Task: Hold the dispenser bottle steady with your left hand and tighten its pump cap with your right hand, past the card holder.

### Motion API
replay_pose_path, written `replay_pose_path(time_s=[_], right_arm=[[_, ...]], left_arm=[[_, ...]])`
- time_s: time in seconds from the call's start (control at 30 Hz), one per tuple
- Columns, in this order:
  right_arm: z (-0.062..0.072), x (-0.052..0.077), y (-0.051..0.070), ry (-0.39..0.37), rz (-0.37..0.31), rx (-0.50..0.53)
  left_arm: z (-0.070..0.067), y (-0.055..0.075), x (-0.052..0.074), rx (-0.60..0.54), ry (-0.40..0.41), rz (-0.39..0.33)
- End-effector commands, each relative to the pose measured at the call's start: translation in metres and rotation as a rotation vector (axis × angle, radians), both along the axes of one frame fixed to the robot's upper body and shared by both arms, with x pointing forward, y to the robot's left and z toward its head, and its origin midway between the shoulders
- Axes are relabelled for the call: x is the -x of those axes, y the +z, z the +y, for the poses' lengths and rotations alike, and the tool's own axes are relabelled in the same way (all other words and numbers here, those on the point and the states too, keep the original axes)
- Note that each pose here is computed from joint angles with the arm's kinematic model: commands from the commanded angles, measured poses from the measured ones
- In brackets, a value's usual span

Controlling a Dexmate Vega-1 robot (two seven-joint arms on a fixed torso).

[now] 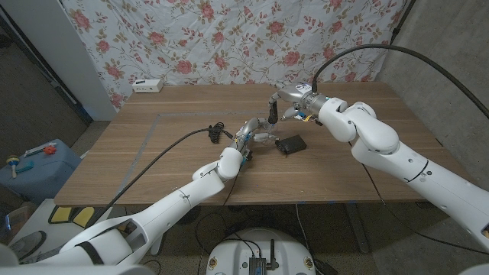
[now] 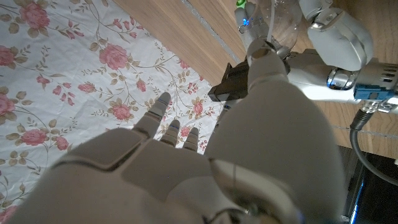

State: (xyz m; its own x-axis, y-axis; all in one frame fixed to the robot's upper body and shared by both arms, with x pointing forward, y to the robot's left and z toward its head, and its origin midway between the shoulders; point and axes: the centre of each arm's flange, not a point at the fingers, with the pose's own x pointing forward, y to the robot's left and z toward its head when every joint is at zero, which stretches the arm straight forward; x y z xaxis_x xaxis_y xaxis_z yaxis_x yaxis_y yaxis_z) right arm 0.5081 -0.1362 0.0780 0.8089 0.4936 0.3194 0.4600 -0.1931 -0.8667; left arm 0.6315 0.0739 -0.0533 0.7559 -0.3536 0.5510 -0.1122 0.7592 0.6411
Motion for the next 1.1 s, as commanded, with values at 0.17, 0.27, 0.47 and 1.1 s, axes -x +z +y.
replay_pose_path(time_s=[0.17, 0.27, 0.47, 1.1], right_arm=[[0.005, -0.003, 0.003, -0.041, 0.075, -0.015], [0.005, -0.003, 0.004, -0.043, 0.088, -0.021], [0.007, -0.004, 0.007, -0.037, 0.101, -0.035], [0.006, -0.006, 0.013, -0.009, 0.130, -0.106]], left_arm=[[-0.001, 0.000, 0.000, 0.000, -0.010, -0.002], [-0.001, 0.000, 0.000, 0.000, -0.011, -0.003], [-0.001, 0.000, 0.000, 0.001, -0.013, -0.005], [-0.003, 0.000, -0.001, -0.006, -0.019, 0.003]])
